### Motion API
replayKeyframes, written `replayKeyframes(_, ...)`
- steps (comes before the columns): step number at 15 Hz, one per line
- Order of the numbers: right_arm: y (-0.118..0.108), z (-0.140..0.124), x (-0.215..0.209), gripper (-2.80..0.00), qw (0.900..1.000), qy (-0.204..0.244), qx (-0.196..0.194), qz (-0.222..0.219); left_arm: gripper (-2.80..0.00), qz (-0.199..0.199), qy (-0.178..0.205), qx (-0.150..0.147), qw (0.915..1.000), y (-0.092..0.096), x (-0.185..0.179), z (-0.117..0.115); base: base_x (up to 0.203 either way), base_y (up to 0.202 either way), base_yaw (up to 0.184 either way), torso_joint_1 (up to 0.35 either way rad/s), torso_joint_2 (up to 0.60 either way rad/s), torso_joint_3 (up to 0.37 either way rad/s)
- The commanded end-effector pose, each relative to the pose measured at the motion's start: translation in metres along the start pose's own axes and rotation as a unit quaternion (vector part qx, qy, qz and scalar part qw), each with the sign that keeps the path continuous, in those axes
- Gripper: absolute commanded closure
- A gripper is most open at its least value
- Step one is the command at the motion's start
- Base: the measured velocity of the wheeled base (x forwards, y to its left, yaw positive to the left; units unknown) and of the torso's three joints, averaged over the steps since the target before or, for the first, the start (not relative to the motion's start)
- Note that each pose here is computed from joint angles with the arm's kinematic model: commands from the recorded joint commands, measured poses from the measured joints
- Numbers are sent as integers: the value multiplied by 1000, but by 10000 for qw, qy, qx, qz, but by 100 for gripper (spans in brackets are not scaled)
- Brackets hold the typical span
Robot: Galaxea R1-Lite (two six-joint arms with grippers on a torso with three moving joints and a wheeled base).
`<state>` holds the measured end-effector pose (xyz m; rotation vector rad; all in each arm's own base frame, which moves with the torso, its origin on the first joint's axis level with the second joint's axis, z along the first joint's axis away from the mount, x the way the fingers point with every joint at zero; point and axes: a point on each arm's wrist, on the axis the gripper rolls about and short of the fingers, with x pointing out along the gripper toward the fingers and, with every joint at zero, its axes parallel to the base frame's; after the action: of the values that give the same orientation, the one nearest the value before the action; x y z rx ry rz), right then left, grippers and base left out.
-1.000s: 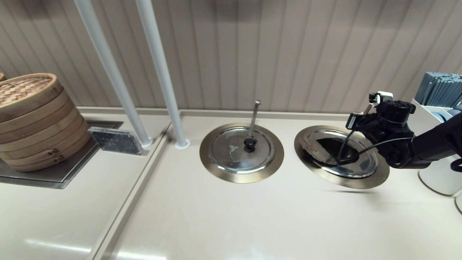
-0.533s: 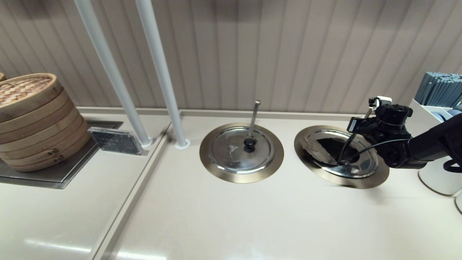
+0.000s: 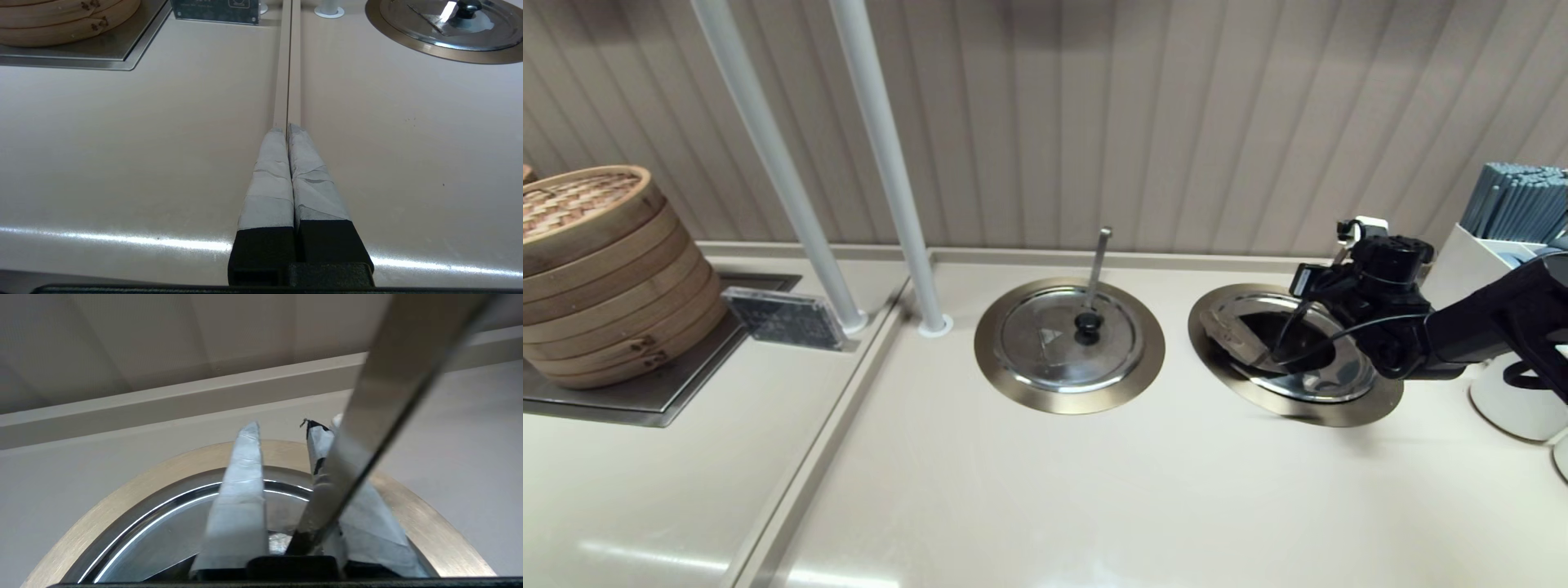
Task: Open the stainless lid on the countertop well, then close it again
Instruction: Stir with a spoon
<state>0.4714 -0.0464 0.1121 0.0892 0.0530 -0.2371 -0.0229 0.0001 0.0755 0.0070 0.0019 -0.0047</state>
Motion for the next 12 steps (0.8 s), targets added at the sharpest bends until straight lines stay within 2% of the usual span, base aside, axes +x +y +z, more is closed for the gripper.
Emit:
replayKeyframes(1, 1, -2, 0, -280, 10000, 9, 2, -2, 0, 0, -2, -4, 10000, 0, 0, 0, 0, 0, 0, 0, 0, 0)
replayKeyframes(6, 1, 3, -4, -280, 9999, 15, -16, -130, 0, 0, -2, 3, 10000, 0, 0, 0, 0, 0, 0, 0, 0, 0)
replayKeyframes(10, 19, -14, -13, -280, 9991, 393, -133, -23, 0, 0, 6, 3, 10000, 0, 0, 0, 0, 0, 0, 0, 0, 0)
replayKeyframes(12, 25, -9, -21, -280, 9961, 774, -253, -351, 0, 0, -2, 3, 10000, 0, 0, 0, 0, 0, 0, 0, 0, 0)
